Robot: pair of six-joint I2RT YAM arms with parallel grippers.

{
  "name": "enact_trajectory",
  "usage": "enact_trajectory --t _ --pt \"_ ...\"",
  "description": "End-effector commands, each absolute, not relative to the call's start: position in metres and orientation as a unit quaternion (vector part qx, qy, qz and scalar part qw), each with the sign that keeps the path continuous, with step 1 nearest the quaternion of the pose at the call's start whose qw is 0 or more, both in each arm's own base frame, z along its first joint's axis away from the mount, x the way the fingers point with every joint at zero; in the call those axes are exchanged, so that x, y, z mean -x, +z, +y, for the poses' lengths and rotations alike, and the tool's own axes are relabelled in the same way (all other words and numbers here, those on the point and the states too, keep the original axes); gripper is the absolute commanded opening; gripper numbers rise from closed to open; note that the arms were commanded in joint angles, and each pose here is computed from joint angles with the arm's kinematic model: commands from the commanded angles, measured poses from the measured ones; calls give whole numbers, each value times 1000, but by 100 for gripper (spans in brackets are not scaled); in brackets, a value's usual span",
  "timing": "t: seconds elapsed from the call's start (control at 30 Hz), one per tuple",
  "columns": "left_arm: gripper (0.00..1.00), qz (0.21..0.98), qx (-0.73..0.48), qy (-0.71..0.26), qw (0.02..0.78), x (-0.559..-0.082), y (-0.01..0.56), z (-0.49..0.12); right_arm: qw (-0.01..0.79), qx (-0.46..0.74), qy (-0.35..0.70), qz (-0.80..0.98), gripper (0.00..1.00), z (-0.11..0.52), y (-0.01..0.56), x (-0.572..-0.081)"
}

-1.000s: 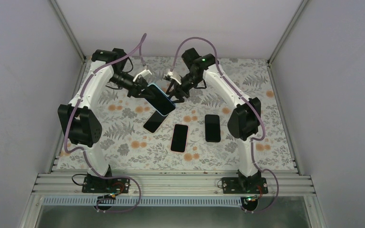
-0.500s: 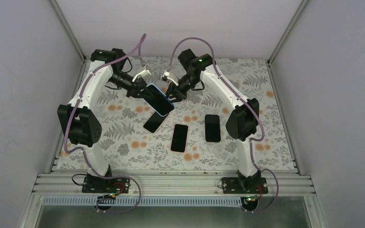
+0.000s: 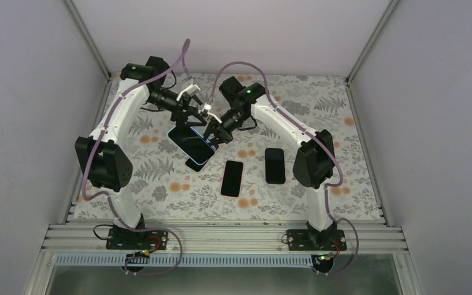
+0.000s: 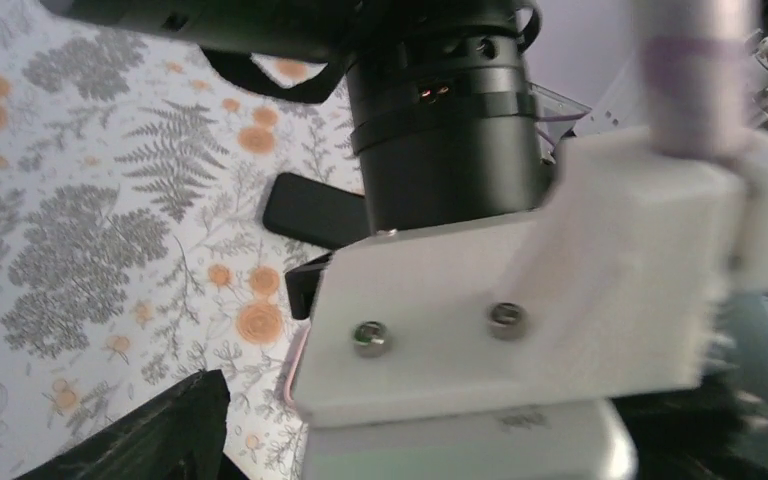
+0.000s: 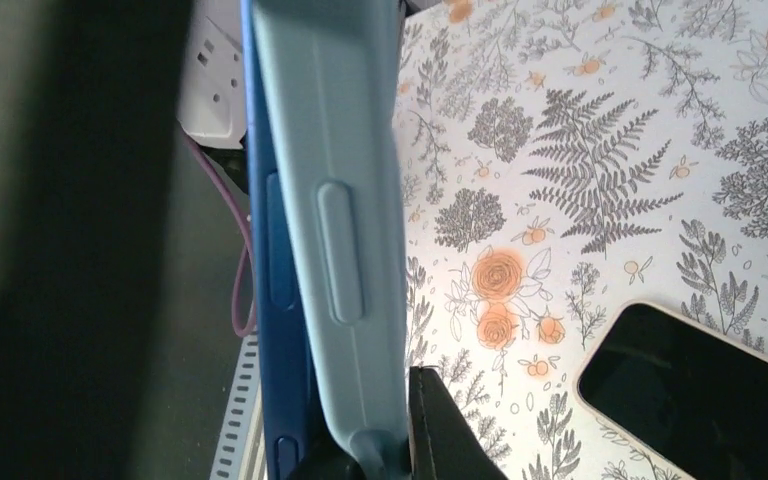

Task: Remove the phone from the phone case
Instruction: Remove the phone case from the phone.

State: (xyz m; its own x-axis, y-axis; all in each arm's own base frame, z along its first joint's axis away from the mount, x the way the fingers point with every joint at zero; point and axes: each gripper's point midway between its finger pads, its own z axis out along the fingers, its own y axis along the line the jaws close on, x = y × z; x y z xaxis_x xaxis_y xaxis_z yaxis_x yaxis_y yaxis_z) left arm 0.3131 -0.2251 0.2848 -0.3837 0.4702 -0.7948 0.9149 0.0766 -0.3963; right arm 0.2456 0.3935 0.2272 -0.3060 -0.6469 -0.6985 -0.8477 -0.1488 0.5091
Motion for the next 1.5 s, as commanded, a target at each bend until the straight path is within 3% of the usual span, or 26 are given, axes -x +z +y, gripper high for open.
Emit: enact_trajectory --t 0.0,0.3,0.5,0.67,0.97,1.47 --pt "85 657 -533 -441 299 -307 309 -231 178 566 573 565 3 387 289 -254" --pt "90 736 -515 -279 339 -325 306 -183 225 489 546 642 4 329 277 -328" --pt "93 781 -410 -118 457 -398 313 -168 341 375 460 729 3 313 295 -398" --pt "93 753 -387 -54 529 -416 318 -202 394 291 399 775 3 306 306 -449" --pt "92 705 -348 -64 614 -416 328 -264 431 227 357 797 3 295 315 -485" --pt "89 739 -360 -116 558 -437 296 -310 435 238 378 782 3 301 330 -481"
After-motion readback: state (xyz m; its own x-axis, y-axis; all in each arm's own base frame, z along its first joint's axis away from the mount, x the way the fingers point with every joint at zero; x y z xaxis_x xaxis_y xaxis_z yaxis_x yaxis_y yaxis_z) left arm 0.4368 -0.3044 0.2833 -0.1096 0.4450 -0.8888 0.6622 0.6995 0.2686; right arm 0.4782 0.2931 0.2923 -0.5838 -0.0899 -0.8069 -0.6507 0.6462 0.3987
